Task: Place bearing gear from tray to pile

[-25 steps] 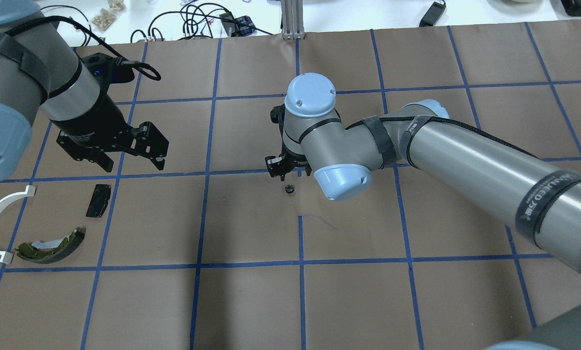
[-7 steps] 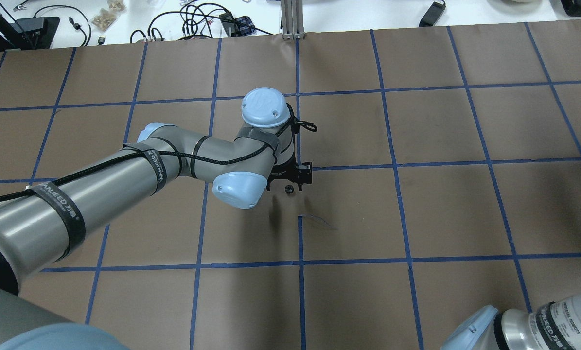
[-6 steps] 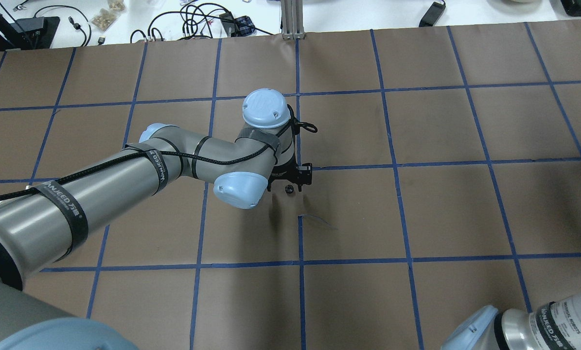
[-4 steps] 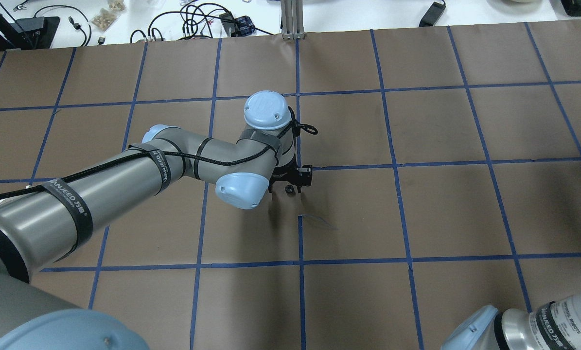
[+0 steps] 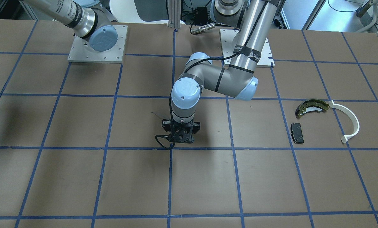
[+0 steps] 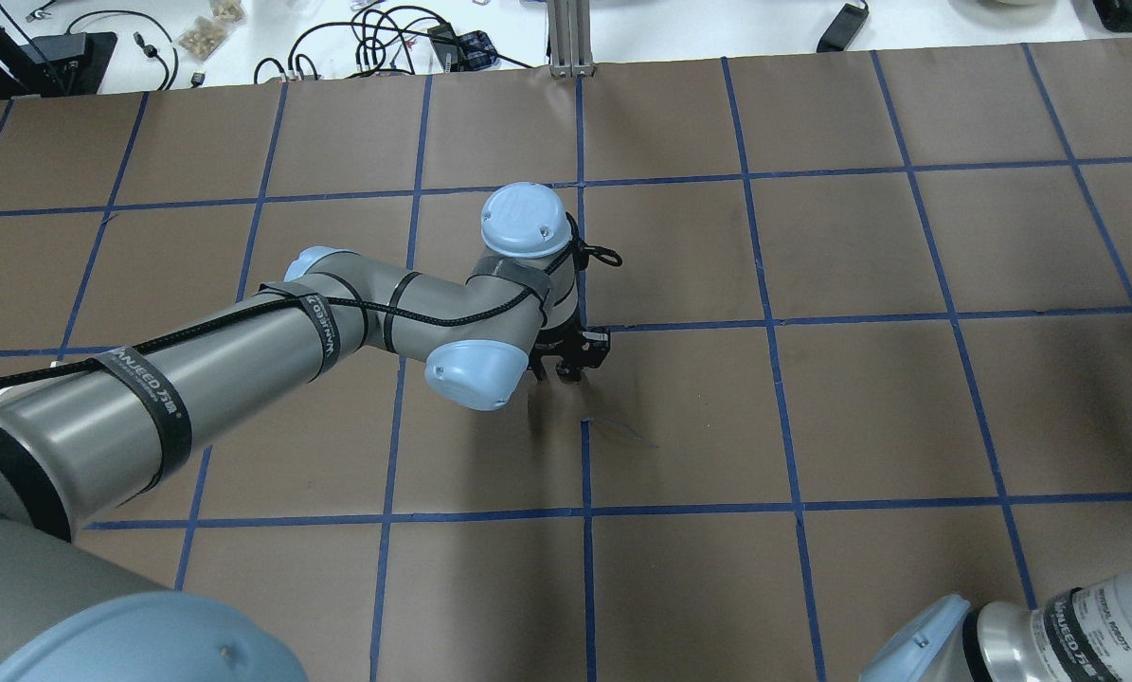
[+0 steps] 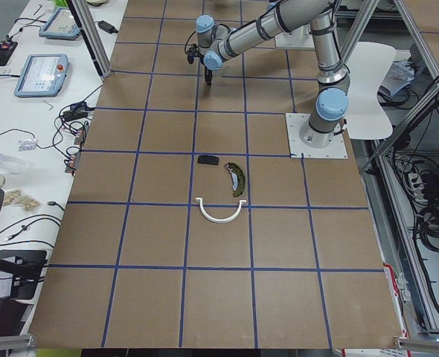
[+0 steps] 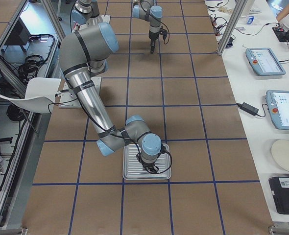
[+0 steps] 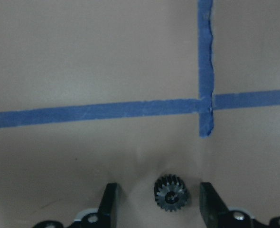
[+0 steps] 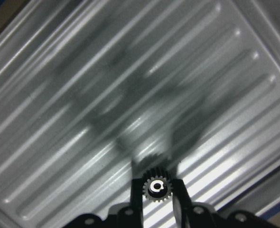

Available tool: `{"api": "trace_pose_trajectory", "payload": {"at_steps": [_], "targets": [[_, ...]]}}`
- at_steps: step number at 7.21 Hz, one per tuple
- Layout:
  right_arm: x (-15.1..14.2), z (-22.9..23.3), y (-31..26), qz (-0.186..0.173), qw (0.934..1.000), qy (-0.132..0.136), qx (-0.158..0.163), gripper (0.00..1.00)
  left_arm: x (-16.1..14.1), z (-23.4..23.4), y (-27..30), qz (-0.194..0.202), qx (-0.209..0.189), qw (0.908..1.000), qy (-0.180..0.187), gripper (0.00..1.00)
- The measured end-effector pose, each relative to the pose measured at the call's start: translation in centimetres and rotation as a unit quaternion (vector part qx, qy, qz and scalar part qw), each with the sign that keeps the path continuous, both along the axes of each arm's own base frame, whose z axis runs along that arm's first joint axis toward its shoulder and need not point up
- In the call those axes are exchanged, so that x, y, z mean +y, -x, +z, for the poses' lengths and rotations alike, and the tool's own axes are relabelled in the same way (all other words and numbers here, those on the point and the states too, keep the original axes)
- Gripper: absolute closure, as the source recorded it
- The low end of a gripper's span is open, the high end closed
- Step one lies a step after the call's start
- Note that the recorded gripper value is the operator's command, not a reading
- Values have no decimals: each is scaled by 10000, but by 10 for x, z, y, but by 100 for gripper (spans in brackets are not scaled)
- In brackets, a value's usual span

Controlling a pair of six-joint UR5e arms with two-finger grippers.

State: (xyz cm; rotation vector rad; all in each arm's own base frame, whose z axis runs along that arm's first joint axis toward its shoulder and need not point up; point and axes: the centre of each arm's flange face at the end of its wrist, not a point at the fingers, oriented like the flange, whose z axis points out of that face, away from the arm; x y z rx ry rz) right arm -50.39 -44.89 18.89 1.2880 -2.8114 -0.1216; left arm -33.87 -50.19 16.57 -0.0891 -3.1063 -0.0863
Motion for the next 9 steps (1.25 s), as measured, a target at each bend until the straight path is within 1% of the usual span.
{"api": "trace_pose_trajectory", "payload": {"at_steps": [1, 2, 3, 4, 5, 6, 7, 9], "targets": [[-1, 9, -3, -58, 10000, 7, 24, 81, 0, -1, 0, 0, -7, 10000, -10, 100], [-2, 20, -8, -190, 9998, 35, 36, 81, 0, 2, 0, 4, -5, 10000, 4, 100], [-10, 38, -23, -381, 9992, 70, 4, 81, -2, 10, -1, 9, 5, 10000, 59, 100], [-28, 65, -55, -598, 9981, 117, -31, 81, -6, 20, -3, 15, -8, 10000, 98, 100], [-53, 101, -103, -772, 9968, 219, -58, 81, -15, 33, -12, 59, -65, 9999, 81, 100], [-74, 134, -157, -962, 9947, 331, -125, 81, -32, 53, -32, 146, -148, 9998, 20, 100], [-97, 159, -222, -1163, 9922, 403, -196, 81, -52, 80, -67, 174, -293, 9994, -88, 100], [-139, 174, -354, -1598, 9856, 493, -245, 81, -83, 127, -162, 178, -609, 9973, -360, 100]]}}
